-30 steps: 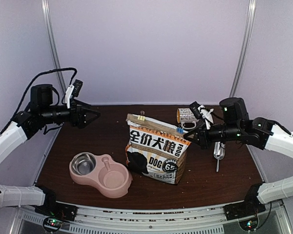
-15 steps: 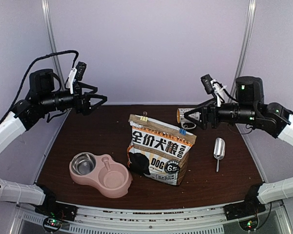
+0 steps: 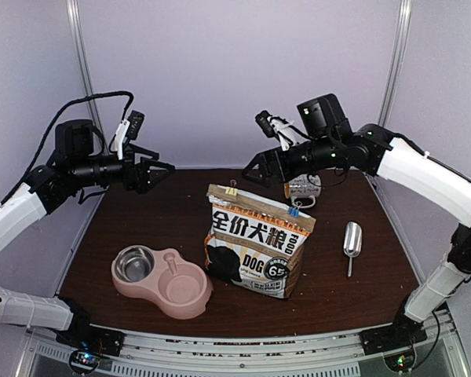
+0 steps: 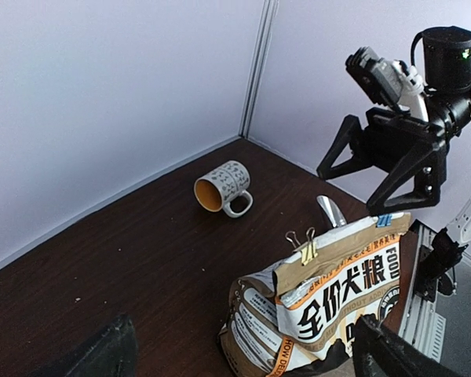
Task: Serve the pet food
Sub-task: Remove the clamp from the pet food bag.
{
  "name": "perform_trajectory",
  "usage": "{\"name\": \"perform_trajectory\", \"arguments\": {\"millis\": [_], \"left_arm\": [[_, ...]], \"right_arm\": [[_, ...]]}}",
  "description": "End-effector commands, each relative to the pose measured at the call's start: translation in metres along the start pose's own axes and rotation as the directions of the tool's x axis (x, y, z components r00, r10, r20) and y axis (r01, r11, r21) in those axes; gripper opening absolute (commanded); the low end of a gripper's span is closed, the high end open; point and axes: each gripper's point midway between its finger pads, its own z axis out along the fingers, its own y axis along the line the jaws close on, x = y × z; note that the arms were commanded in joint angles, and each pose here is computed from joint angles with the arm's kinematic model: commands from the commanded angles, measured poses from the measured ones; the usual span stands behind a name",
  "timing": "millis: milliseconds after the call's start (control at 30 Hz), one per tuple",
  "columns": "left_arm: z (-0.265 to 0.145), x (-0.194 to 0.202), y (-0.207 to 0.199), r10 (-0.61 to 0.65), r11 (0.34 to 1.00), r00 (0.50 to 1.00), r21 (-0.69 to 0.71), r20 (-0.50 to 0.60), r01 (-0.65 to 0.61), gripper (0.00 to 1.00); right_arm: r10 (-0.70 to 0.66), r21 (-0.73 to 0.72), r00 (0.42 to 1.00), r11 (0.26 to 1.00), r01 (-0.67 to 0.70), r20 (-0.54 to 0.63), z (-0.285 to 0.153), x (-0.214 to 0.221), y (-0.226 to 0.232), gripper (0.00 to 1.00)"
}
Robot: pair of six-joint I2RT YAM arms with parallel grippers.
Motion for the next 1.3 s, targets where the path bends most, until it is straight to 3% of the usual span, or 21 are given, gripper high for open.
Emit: {"name": "perform_trajectory", "arguments": {"millis": [0,433,733,1033,1267], "left_arm": [[-0.006,-0.012,-0.003,0.004,1.000,0.998,-0.004,0.059,-0.004,0.98],[-0.013,-0.016,-0.005,0.023,1.000,0.997,-0.011,0.079,-0.022,0.98],[-0.010,-0.014,-0.005,0.019,1.000,0.997,-0.004,0.072,-0.019,0.98],[-0.010,-0.014,-0.004,0.021,1.000,0.997,-0.008,0.071,-0.020,0.98],[-0.009,-0.012,-0.004,0.019,1.000,0.998,-0.008,0.068,-0.018,0.98]], "right_arm": [[0.007,-0.096,1.000,0.995,-0.008,-0.010,0.020,-0.011,0.022,0.85],[0.057,-0.108,0.988,0.992,-0.073,-0.142,0.071,0.005,0.002,0.79],[0.030,-0.286,0.990,0.956,-0.069,-0.140,0.058,0.000,0.031,0.63],[0.028,-0.304,0.989,0.950,-0.072,-0.147,0.060,0.002,0.033,0.47],[0.026,-0.304,0.990,0.950,-0.067,-0.138,0.058,0.001,0.034,0.41]]}}
